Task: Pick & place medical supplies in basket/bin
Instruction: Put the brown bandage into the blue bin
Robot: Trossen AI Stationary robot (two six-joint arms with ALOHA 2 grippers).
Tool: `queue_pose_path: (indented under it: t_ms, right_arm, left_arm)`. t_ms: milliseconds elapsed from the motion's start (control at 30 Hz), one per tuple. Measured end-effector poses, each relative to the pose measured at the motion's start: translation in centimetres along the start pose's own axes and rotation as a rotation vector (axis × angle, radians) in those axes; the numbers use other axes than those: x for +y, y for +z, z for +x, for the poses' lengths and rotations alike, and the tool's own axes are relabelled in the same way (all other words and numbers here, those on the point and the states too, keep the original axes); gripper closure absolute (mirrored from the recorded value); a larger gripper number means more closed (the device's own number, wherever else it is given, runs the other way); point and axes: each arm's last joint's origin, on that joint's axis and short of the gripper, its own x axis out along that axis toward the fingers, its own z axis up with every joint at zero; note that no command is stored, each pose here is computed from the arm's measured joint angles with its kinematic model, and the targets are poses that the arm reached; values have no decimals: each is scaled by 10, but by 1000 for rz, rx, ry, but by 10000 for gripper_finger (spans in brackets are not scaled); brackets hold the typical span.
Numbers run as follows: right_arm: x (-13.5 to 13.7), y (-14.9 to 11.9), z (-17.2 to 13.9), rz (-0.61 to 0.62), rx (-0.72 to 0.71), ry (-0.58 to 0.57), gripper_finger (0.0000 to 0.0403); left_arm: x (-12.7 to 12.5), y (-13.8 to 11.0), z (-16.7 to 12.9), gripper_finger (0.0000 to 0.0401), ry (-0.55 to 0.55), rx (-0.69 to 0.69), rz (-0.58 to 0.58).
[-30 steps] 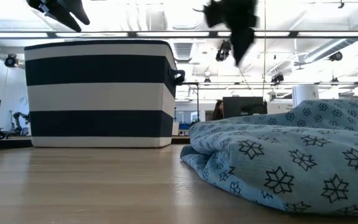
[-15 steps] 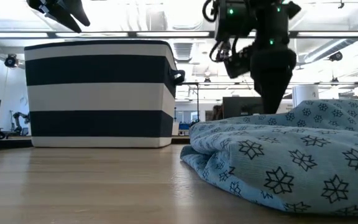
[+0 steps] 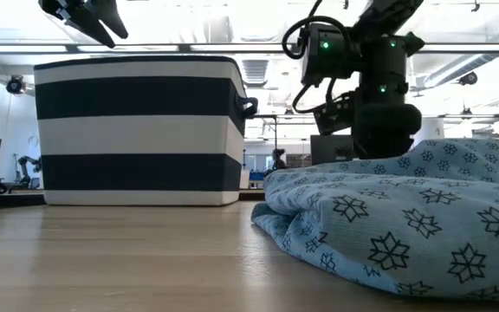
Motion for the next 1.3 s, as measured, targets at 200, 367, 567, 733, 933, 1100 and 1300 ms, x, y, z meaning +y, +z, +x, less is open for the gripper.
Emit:
queue_pose_path:
  t_ms: [200,367,567,733,933,1100,1300]
  right_arm:
    - [2,0,12,0,-56,76,76]
    - [5,5,10,120,-78,155,76]
    - [3,13,5,164,-124,137,101]
    - [1,11,7,161,-121,120,141]
    - [-1,7,11,197,-100,115,158]
    - [-3,7,11,289,-65,177,156]
    - [-7,8,12,365,-45,200,153]
  left_arm:
    - [-2,0,2,171,4,5,6]
    - [-4,0,3,171,8,9,10]
    - [-6,0,5,171,13,15,17]
    - [-6,0,5,171,13,14,17]
    - [-6,0,5,171,13,15,17]
    - [-6,0,5,171,13,15,17]
    - [-6,0,5,171,13,15,17]
